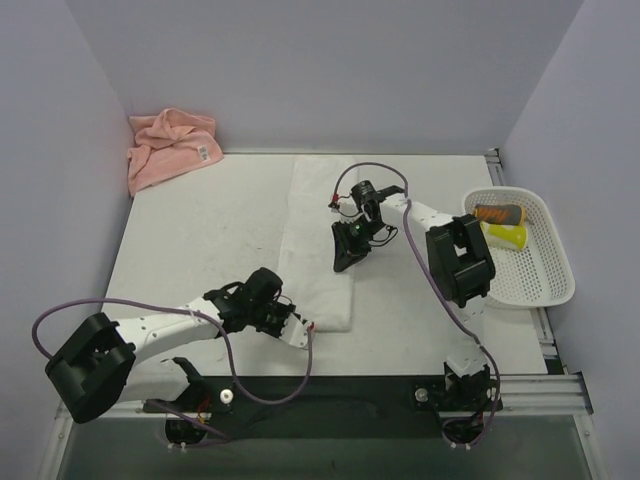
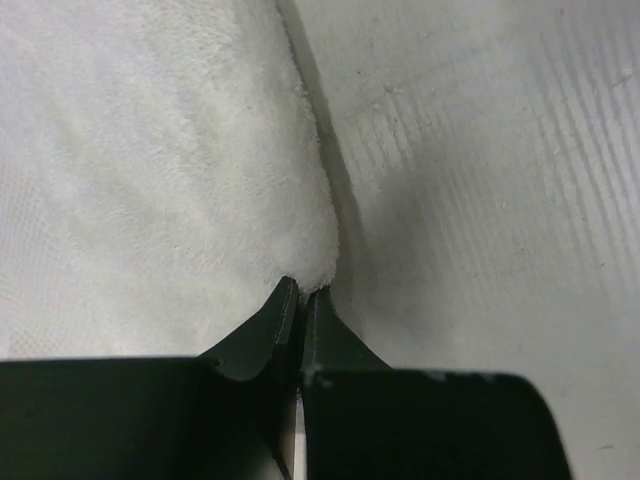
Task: Roll the towels
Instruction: Roll the towel
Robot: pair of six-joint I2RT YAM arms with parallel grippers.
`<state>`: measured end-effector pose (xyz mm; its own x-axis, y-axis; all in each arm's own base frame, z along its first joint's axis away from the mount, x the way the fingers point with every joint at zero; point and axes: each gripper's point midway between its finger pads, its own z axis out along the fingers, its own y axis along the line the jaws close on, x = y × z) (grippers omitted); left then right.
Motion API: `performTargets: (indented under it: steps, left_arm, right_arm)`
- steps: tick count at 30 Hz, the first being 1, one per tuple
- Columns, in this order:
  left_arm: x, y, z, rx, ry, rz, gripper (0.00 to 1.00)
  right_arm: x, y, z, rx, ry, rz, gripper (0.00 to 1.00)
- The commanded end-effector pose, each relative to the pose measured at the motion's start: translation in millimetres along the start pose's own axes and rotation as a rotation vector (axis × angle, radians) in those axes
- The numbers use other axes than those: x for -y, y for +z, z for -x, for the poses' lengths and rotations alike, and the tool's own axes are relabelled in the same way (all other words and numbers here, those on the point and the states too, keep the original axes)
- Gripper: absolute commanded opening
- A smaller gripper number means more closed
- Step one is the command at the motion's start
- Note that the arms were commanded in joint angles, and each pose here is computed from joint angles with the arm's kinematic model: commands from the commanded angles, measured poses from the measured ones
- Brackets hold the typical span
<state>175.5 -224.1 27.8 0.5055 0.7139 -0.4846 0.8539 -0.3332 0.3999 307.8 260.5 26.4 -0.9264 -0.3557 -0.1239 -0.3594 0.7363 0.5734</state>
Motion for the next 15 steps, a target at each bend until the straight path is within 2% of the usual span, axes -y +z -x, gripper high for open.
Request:
performTargets:
  steps: [1, 5, 8, 10, 15]
  left_arm:
    - [11.3, -8.7, 19.2, 0.034, -0.176, -0.101, 0.01]
    - [1.5, -9.7, 28.2, 0.035, -0.269, -0.109, 0.00]
    - [-4.1, -11.3, 29.2, 0.024, -0.309, -0.107, 0.00]
    - [-3.6, -13.0, 30.8, 0.027, -0.334, -0.112, 0.00]
    - [2.1, -24.2, 49.1, 0.091, -0.367, -0.167, 0.00]
  right_arm:
    - [-25.9, -40.4, 2.4, 0.076, -0.148, -0.056, 0.15]
    - [-53.8, -30.7, -20.0, 0.020, -0.087, 0.081, 0.15]
    - [-47.0, -8.9, -55.6, -0.081, 0.008, 0.135, 0.15]
    - [-32.5, 6.9, -77.2, -0.149, 0.062, 0.124, 0.15]
    - [-5.5, 27.6, -96.2, -0.224, 0.095, 0.055, 0.15]
